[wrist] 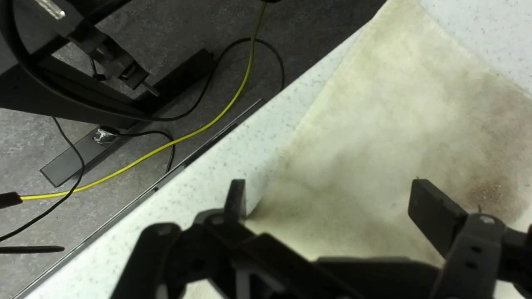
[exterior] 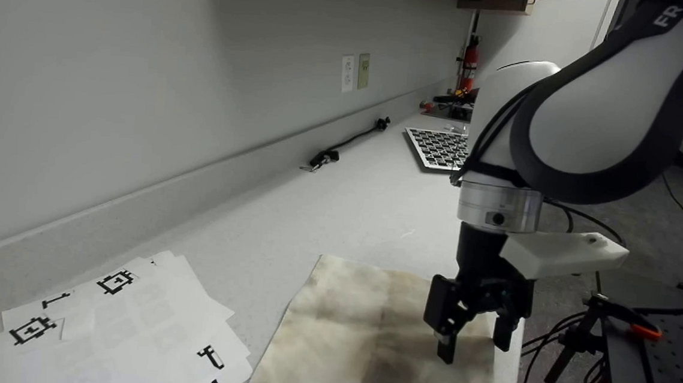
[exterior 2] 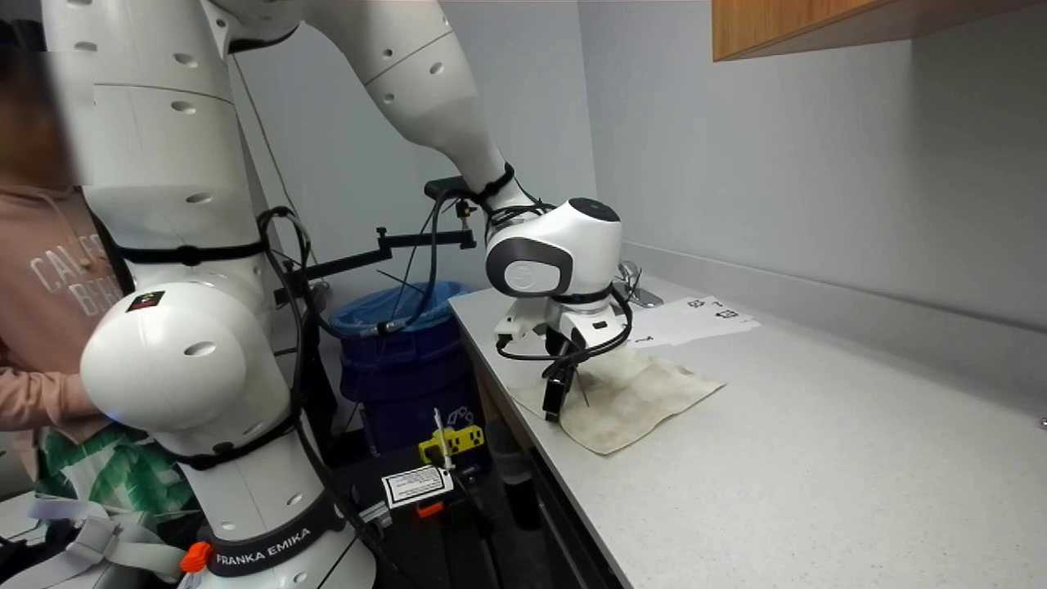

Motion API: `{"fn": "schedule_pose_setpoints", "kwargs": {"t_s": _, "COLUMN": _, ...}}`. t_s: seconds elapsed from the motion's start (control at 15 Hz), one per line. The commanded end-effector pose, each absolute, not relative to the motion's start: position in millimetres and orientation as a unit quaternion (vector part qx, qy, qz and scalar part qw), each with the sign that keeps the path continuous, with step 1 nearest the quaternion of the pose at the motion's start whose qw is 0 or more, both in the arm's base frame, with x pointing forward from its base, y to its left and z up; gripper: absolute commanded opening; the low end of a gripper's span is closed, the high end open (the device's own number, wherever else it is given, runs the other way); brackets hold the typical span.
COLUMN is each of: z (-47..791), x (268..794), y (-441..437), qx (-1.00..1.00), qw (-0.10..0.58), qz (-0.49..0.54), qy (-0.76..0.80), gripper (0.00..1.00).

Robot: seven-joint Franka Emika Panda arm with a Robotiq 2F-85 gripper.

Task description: Use the white cloth to wipe the table

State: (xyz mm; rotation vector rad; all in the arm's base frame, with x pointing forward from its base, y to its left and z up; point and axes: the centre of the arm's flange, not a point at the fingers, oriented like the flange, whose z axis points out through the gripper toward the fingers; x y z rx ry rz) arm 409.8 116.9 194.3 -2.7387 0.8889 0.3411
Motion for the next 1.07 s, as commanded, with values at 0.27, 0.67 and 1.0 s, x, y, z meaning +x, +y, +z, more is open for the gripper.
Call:
{"fn": "schedule_pose_setpoints", "kwargs": {"t_s": 0.27, "z": 181, "x": 433, "y": 114, "qx": -0.936, "qw": 0.132, "qz": 0.106, "qy": 0.308, "gripper": 1.00}}
{"fn": "schedule_pose_setpoints", "kwargs": {"t_s": 0.67, "z": 182, "x": 448, "y": 110, "qx": -0.932, "qw": 0.143, "qz": 0.085, "qy": 0.321, "gripper": 0.51}}
{"fn": "schedule_pose_setpoints", "kwargs": {"t_s": 1.0, "z": 191, "x": 457, "y": 100, "qx": -0.928, "qw": 0.156, "qz": 0.056, "qy": 0.334, "gripper": 0.13}}
